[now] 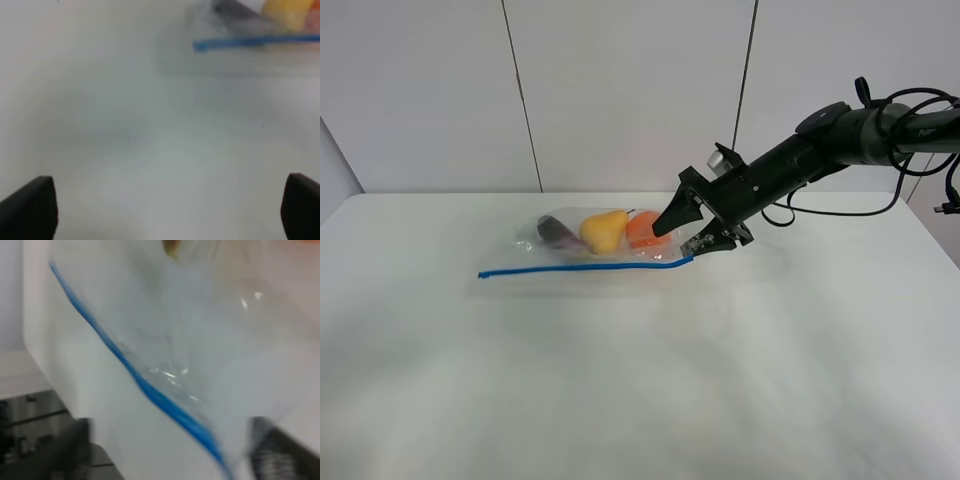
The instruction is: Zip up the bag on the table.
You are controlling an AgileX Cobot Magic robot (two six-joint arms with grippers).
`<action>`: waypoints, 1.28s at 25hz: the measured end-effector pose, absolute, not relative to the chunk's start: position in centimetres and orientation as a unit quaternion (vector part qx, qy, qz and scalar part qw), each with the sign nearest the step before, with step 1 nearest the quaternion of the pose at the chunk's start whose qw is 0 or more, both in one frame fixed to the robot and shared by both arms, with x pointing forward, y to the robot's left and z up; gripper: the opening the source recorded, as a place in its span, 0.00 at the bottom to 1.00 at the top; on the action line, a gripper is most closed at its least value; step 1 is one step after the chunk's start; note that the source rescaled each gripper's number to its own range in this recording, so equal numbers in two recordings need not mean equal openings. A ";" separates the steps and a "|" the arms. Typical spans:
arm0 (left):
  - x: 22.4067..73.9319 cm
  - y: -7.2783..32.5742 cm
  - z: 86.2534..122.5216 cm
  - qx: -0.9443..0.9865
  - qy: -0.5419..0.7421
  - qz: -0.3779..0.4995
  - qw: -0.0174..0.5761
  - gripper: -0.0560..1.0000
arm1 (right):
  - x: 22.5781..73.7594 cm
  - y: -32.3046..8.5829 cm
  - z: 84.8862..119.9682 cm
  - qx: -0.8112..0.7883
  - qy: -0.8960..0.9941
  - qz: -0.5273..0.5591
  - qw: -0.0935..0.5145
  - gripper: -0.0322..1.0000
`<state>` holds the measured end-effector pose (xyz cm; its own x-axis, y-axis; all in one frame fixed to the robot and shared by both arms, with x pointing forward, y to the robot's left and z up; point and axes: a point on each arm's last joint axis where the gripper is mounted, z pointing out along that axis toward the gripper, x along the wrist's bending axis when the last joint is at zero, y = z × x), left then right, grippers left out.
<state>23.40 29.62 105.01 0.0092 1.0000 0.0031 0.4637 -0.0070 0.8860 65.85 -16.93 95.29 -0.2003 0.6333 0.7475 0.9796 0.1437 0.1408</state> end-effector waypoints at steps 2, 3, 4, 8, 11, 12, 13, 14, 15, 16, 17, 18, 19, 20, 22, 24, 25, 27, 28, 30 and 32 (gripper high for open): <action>23.4 29.6 105.0 0.608 0.602 0.365 0.367 1.00 | 66.4 -17.3 96.1 -0.571 -0.724 -0.300 0.246 0.88; 23.4 29.6 105.0 0.608 0.602 0.365 0.367 1.00 | 66.7 -17.5 96.6 -0.573 -0.734 -0.286 0.227 0.90; 23.4 29.6 105.0 0.608 0.602 0.365 0.367 1.00 | 67.0 -18.0 96.9 -0.580 -0.745 -0.262 0.202 0.91; 23.4 29.6 105.0 0.608 0.602 0.365 0.367 1.00 | 68.5 -20.3 98.7 -0.612 -0.768 -0.170 0.076 0.92; 23.4 29.6 105.0 0.608 0.602 0.365 0.367 1.00 | 69.2 -21.8 99.5 -0.623 -0.772 -0.128 0.006 0.92; 23.4 29.6 105.0 0.608 0.602 0.365 0.367 1.00 | 69.3 -22.3 99.7 -0.624 -0.772 -0.119 -0.009 0.92; 23.4 29.6 105.0 0.608 0.601 0.364 0.368 1.00 | 69.5 -23.0 99.8 -0.629 -0.769 -0.112 -0.018 0.92; 23.4 29.6 105.0 0.608 0.601 0.364 0.368 1.00 | 69.6 -23.7 99.8 -0.634 -0.766 -0.105 -0.026 0.92; 23.4 29.6 105.0 0.608 0.601 0.364 0.368 1.00 | 69.7 -24.5 99.8 -0.638 -0.762 -0.101 -0.031 0.92; 23.4 29.6 105.0 0.608 0.601 0.364 0.368 1.00 | 69.8 -25.4 99.8 -0.644 -0.758 -0.098 -0.035 0.92; 23.4 29.6 105.0 0.608 0.601 0.364 0.368 1.00 | 69.8 -26.5 99.8 -0.652 -0.751 -0.095 -0.038 0.92; 23.4 29.6 105.0 0.608 0.601 0.364 0.368 1.00 | 69.9 -27.7 99.8 -0.661 -0.743 -0.092 -0.041 0.93; 23.4 29.6 105.0 0.608 0.601 0.364 0.368 1.00 | 70.0 -28.8 99.8 -0.670 -0.736 -0.090 -0.044 0.93; 23.4 29.6 105.0 0.608 0.601 0.364 0.368 1.00 | 70.0 -30.2 99.8 -0.681 -0.726 -0.089 -0.045 0.93; 23.4 29.6 105.0 0.608 0.601 0.364 0.368 1.00 | 69.9 -32.2 99.8 -0.699 -0.708 -0.091 -0.044 0.93; 23.4 29.6 105.0 0.608 0.602 0.364 0.368 1.00 | 69.5 -33.4 99.9 -0.711 -0.696 -0.095 -0.038 0.93; 23.4 29.6 105.0 0.608 0.602 0.364 0.368 1.00 | 69.2 -33.4 100.0 -0.712 -0.695 -0.095 -0.036 0.93; 23.4 29.6 105.0 0.609 0.602 0.364 0.368 1.00 | 68.2 -33.1 100.4 -0.710 -0.697 -0.094 -0.029 0.93; 23.4 29.6 105.0 0.609 0.602 0.364 0.368 1.00 | 67.5 -32.9 100.8 -0.709 -0.699 -0.094 -0.025 0.93; 23.4 29.6 105.0 0.609 0.602 0.364 0.368 1.00 | 65.8 -32.7 101.8 -0.707 -0.701 -0.095 -0.022 0.93; 23.4 29.6 105.0 0.609 0.602 0.364 0.368 1.00 | 64.0 -32.5 102.9 -0.706 -0.701 -0.096 -0.021 0.93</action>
